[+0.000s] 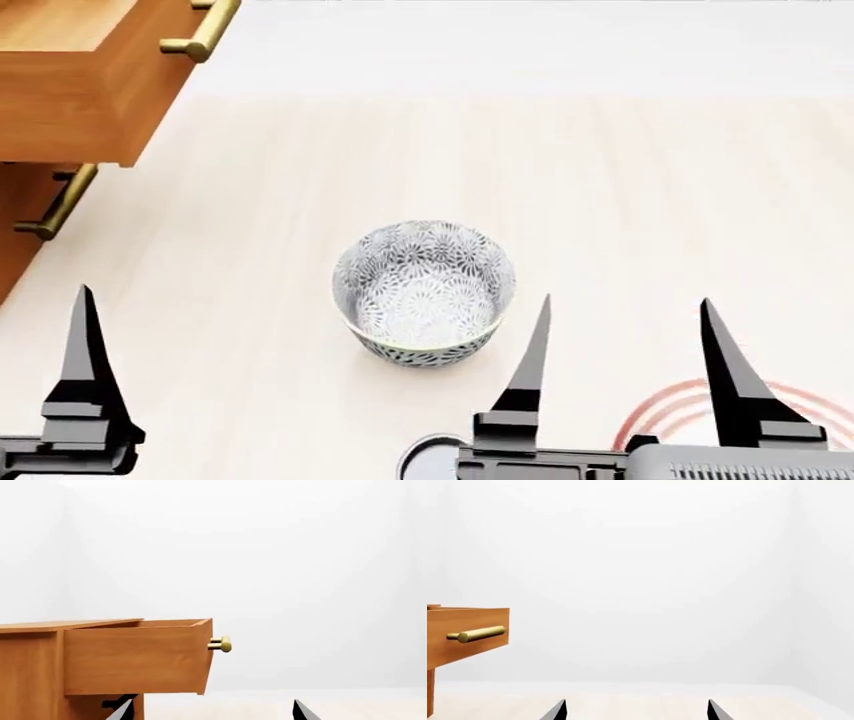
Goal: Put the ketchup in the top drawer of the cabinet.
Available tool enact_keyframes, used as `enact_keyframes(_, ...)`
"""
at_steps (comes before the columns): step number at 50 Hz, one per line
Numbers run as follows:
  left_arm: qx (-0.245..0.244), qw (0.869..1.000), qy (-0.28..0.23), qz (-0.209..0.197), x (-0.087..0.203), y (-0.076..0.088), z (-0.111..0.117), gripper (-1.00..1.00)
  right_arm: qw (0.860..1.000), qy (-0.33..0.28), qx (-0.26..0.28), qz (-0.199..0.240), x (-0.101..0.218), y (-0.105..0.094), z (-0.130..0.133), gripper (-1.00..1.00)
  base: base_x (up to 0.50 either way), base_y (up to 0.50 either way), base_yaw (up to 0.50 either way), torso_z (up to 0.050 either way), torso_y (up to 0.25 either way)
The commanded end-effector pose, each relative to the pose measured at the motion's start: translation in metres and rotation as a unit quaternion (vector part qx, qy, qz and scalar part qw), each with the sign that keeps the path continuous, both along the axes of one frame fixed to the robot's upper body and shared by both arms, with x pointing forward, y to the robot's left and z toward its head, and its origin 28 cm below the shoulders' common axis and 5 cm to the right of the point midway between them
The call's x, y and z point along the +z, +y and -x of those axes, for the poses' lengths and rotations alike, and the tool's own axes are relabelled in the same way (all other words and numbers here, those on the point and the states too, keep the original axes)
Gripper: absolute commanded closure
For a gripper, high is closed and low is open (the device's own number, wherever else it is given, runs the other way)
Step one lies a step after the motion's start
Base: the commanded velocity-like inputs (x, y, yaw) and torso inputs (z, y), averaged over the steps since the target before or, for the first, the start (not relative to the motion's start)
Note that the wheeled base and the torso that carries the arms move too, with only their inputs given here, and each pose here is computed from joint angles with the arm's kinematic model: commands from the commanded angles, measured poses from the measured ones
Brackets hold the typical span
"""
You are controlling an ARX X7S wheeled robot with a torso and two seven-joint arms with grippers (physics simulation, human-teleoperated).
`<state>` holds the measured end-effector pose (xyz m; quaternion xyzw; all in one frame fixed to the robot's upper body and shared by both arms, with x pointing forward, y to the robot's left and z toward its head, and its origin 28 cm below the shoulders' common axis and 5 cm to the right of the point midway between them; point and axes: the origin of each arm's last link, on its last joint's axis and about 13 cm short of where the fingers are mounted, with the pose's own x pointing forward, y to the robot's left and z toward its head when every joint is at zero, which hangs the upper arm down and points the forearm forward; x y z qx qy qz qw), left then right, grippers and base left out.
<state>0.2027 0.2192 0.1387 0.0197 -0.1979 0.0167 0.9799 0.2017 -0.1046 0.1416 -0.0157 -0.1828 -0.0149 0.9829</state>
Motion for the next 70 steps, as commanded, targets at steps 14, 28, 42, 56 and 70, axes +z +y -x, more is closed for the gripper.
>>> enact_keyframes(14, 0.002, 1.0, 0.005, 0.006, -0.0033, 0.0021, -0.0024, -1.0, 1.0, 0.007, 0.004, -0.002, -0.0025, 0.0018, -0.0032, -1.0, 0.49, 0.0, 0.0, 0.0, 0.0)
enact_keyframes(28, 0.003, 1.0, 0.008, 0.005, -0.0036, 0.0013, -0.0037, -1.0, 1.0, 0.016, 0.002, -0.011, -0.0043, 0.0002, -0.005, -1.0, 0.05, 0.32, 0.0, 0.0, 0.001)
enact_keyframes(42, 0.001, 1.0, 0.008, 0.006, -0.0037, 0.001, -0.004, -1.0, 1.0, 0.018, 0.001, -0.009, -0.0048, 0.0003, -0.0055, -1.0, 0.0, 0.5, 0.0, 0.0, 0.0)
enact_keyframes(56, 0.0, 1.0, 0.008, 0.007, -0.0034, 0.0011, -0.0036, -1.0, 1.0, 0.02, 0.002, -0.007, -0.0058, 0.0007, -0.0054, -1.0, 0.0, 0.5, 0.0, 0.0, 0.0)
enact_keyframes(70, 0.001, 1.0, 0.009, 0.007, -0.0041, 0.0013, -0.0037, -1.0, 1.0, 0.014, 0.01, 0.007, -0.0079, 0.0019, -0.0045, -1.0, 0.0, 0.36, 0.0, 0.0, 0.0)
